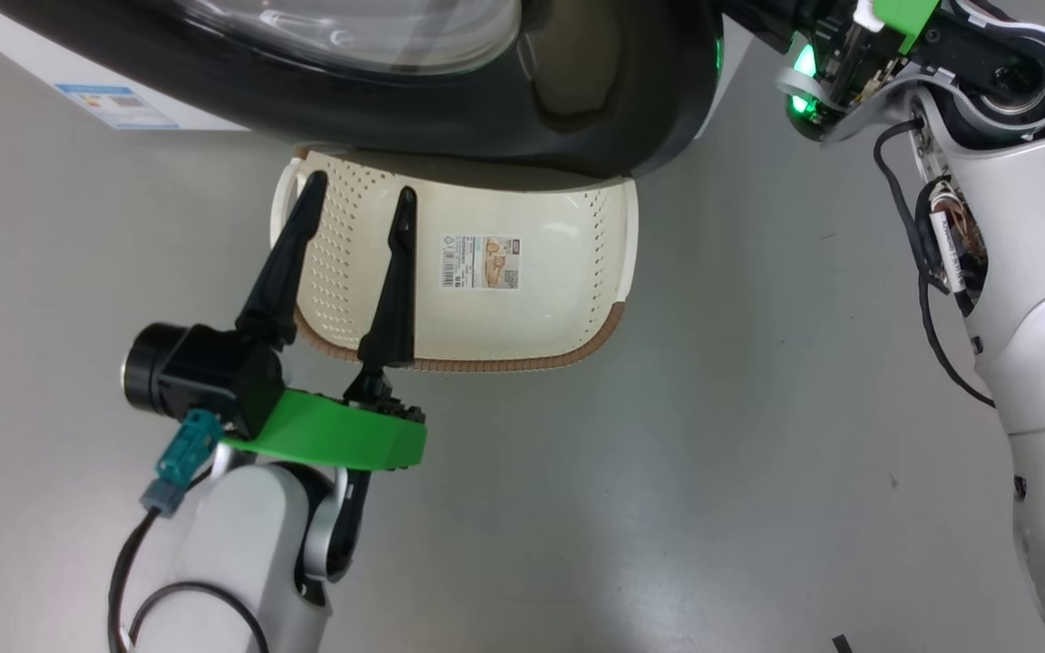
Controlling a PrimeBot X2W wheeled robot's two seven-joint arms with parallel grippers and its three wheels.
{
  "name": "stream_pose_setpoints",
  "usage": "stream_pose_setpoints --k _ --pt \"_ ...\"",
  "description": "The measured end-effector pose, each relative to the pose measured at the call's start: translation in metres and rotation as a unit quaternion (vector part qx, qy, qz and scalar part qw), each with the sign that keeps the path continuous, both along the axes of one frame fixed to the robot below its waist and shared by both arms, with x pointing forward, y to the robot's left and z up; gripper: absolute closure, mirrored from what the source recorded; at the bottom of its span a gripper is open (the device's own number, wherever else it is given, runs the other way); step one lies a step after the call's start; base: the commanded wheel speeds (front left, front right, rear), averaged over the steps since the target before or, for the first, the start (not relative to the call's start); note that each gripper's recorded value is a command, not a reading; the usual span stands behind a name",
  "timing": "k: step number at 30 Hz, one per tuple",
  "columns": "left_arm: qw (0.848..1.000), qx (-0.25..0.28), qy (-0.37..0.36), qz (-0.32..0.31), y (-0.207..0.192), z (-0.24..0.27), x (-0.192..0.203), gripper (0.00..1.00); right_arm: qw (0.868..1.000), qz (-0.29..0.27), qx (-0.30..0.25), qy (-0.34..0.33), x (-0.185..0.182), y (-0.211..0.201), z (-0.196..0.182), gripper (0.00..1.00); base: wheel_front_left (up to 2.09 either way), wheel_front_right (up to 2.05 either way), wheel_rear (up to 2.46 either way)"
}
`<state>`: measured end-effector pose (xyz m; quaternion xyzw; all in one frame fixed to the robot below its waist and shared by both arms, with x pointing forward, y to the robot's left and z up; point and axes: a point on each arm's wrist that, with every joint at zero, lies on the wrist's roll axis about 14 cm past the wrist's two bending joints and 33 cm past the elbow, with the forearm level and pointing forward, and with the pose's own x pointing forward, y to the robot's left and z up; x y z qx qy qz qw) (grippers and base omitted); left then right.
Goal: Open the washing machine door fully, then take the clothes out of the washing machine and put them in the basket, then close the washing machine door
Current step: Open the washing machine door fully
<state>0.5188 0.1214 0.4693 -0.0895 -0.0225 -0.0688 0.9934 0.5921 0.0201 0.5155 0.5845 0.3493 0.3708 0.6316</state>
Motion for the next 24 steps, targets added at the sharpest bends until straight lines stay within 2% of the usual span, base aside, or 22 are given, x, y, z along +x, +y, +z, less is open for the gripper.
stream_pose_setpoints --k 6,12,15,20,24 --pt "1.0 -0.004 -0.003 -0.001 -0.003 0.001 0.003 0.0 0.994 -0.089 -0.046 -0.032 0.01 -0.023 -0.007 0.0 0.0 0.0 0.0" --pt "1.0 -0.006 -0.006 -0.003 -0.007 0.001 0.005 0.0 0.972 -0.196 -0.106 -0.073 0.012 -0.061 -0.021 0.0 0.0 0.0 0.0" --pt "1.0 -0.008 -0.004 -0.01 -0.011 -0.002 0.005 0.0 0.951 -0.242 -0.152 -0.115 0.013 -0.079 -0.021 0.0 0.0 0.0 0.0" --pt "1.0 -0.006 -0.008 -0.019 -0.02 -0.001 0.008 0.0 0.904 -0.296 -0.237 -0.197 0.01 -0.104 -0.023 0.0 0.0 0.0 0.0" --pt "1.0 -0.009 -0.012 -0.023 -0.024 0.002 0.009 0.0 0.859 -0.33 -0.291 -0.262 0.007 -0.123 -0.022 0.0 0.0 0.0 0.0"
